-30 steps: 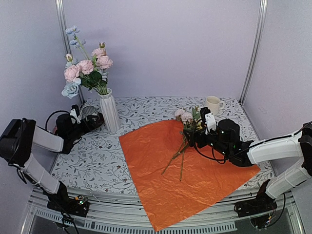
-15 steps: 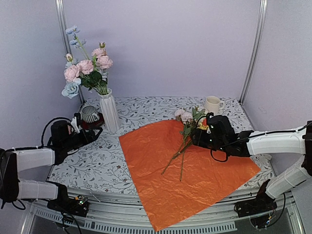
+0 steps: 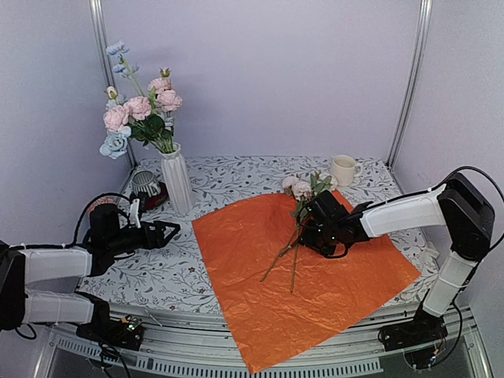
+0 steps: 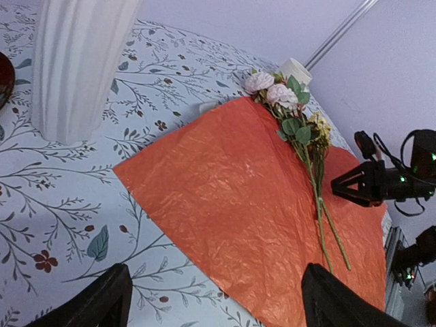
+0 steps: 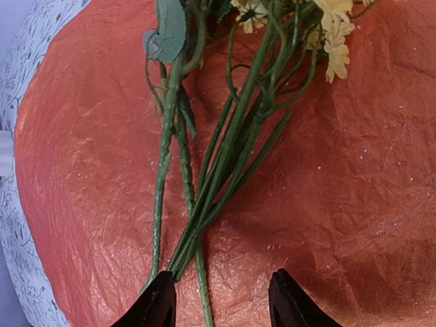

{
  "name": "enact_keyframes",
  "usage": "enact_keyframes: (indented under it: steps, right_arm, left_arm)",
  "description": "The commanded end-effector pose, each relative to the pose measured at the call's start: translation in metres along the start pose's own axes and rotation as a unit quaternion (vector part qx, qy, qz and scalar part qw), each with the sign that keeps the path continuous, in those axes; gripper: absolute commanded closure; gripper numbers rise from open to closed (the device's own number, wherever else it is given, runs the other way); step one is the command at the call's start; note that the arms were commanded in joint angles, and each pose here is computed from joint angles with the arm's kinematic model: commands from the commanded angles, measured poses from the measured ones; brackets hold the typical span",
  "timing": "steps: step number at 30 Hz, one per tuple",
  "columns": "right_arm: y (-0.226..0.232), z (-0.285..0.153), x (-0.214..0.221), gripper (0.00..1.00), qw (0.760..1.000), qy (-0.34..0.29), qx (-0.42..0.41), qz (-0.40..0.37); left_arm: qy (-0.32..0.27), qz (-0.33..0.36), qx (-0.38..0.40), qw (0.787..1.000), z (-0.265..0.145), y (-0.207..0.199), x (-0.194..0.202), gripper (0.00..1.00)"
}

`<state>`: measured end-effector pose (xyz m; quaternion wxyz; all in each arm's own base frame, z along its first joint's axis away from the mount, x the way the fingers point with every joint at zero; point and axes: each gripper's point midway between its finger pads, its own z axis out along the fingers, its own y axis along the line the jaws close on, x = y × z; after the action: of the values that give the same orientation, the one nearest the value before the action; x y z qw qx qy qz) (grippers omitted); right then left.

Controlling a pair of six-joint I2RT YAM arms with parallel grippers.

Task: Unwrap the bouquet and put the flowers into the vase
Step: Pick up the fake flower from the flattened wrapping paper.

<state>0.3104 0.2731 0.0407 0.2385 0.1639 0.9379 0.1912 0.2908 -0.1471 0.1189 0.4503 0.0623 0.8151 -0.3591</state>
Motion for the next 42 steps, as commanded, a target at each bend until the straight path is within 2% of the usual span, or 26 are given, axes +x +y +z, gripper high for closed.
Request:
enact_keyframes:
  steps: [1, 14, 25, 29, 36, 42]
  right_arm:
    - [-0.006, 0.013, -0.014, 0.51, 0.999, -0.008, 0.02, 0.047]
    - [0.003, 0.033, -0.041, 0.55, 0.995, -0.022, -0.007, 0.098]
    - [0.008, 0.033, -0.054, 0.76, 0.993, -0.036, -0.019, 0.11]
    - [0.011, 0.012, -0.068, 0.95, 0.992, -0.071, -0.035, 0.093]
    - [0.027, -0.053, -0.092, 0.97, 0.979, -0.15, -0.127, 0.05]
    - [0.049, -0.11, -0.093, 0.98, 0.954, -0.19, -0.226, -0.048]
  left_arm:
    - [-0.011, 0.042, 0.039, 0.998, 0.0, -0.019, -0.001, 0.12]
    - [-0.025, 0.052, 0.029, 0.998, -0.005, -0.021, -0.002, 0.12]
    - [-0.029, 0.058, 0.029, 0.997, -0.005, -0.021, -0.003, 0.12]
    - [-0.025, 0.066, 0.051, 0.996, -0.003, -0.03, -0.001, 0.12]
    - [-0.025, 0.083, 0.077, 0.993, -0.002, -0.044, 0.003, 0.12]
    - [-0.016, 0.07, 0.108, 0.992, -0.001, -0.064, 0.009, 0.13]
